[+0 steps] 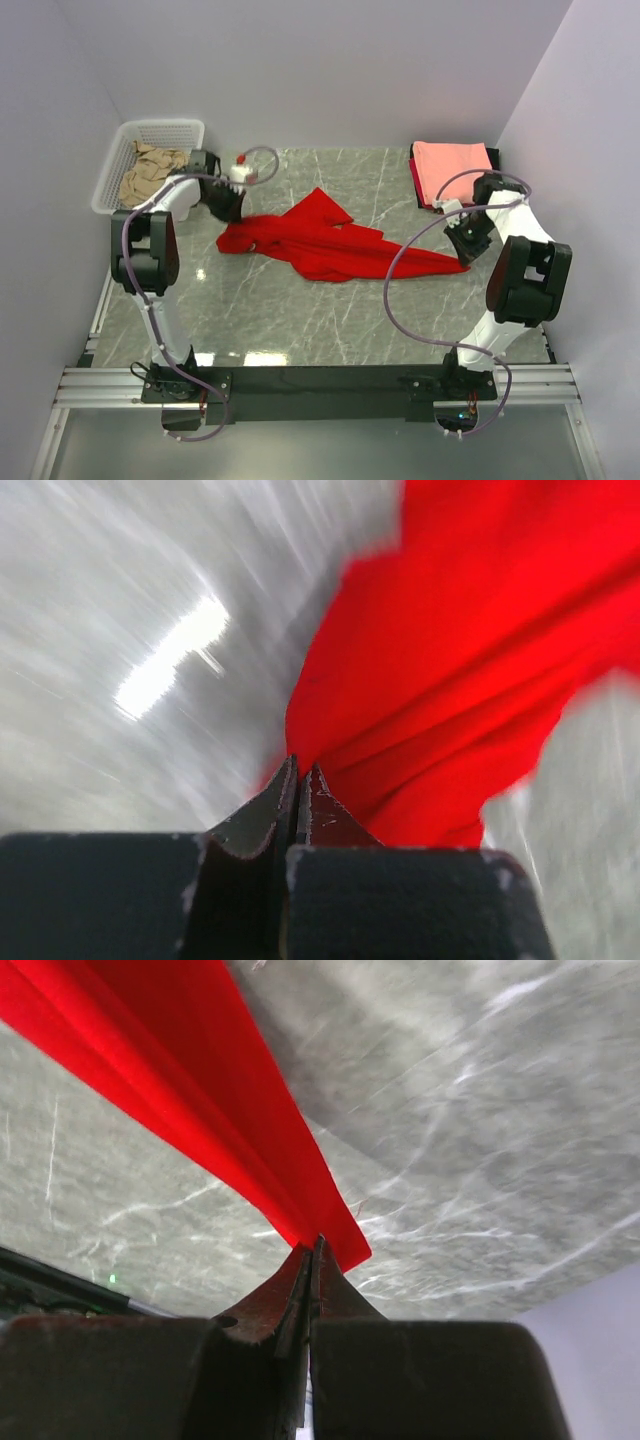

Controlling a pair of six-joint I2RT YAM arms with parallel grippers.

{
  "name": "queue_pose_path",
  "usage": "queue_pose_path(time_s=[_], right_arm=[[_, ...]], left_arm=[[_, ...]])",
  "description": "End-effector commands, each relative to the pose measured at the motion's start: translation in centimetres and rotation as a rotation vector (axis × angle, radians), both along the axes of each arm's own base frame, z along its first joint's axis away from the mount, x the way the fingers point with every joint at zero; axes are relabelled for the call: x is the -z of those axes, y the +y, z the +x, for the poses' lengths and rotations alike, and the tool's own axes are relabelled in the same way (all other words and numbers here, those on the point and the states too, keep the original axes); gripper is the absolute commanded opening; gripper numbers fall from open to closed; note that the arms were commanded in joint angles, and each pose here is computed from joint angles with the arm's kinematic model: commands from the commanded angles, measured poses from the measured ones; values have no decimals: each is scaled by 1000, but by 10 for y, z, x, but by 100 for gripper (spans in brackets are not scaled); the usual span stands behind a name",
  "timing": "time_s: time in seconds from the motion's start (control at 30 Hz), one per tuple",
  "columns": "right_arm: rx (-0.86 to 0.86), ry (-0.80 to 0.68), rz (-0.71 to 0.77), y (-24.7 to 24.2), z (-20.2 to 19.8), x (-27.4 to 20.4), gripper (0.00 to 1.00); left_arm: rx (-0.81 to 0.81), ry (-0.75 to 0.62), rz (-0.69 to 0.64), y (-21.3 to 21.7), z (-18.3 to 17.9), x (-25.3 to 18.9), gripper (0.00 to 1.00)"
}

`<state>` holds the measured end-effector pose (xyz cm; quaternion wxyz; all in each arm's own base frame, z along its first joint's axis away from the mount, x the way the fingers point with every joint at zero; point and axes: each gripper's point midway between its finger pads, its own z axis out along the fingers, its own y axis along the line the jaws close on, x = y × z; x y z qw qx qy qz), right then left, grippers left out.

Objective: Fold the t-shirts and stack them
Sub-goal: Flatten the tshirt out

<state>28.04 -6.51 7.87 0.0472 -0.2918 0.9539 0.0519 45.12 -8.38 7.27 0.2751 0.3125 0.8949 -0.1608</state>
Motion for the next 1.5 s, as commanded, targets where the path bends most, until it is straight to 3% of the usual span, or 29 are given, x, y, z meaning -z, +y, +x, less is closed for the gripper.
queue_pose_path(time_s=[0.0, 0.1, 0.13, 0.17, 0.27, 0.4, 0.53, 0.67, 1.0, 1.13, 1.17, 1.27, 1.47], right_arm=[[-62, 48, -115, -25, -25, -5, 0], [-80, 60, -101, -20, -36, -3, 0], [-80, 60, -93, -19, -37, -3, 0], [-79, 64, -83, -15, -38, -2, 0], [-73, 77, -48, -6, -36, 2, 0], [-46, 75, -12, 0, -28, 4, 0], [-30, 66, 3, 3, -22, 1, 0], [-26, 58, 11, 4, -20, -2, 0], [-6, 48, 18, 6, -17, -7, 0], [-2, 44, 19, 6, -16, -8, 0], [0, 38, 19, 6, -15, -9, 0], [16, 11, 39, 10, -5, -15, 0], [59, -159, 80, 22, 47, -55, 0]], left_arm=[[112, 84, 108, 37, -63, 12, 1], [245, 163, 137, 50, -114, 20, 3], [263, 133, 135, 48, -112, 10, 11], [263, 109, 87, 40, -107, 0, 33], [161, -67, -73, 7, -43, -49, 53], [102, -165, -137, -61, 23, -75, 55], [52, -167, -125, -116, 60, -52, 56], [71, -166, -90, -144, 64, -27, 63], [184, -199, 132, -164, 34, 38, 65], [217, -136, 237, -156, 16, 73, 56], [210, -123, 257, -152, 14, 77, 37], [187, -74, 191, -144, 10, 67, 3], [52, -171, -83, -99, 38, -64, 0]])
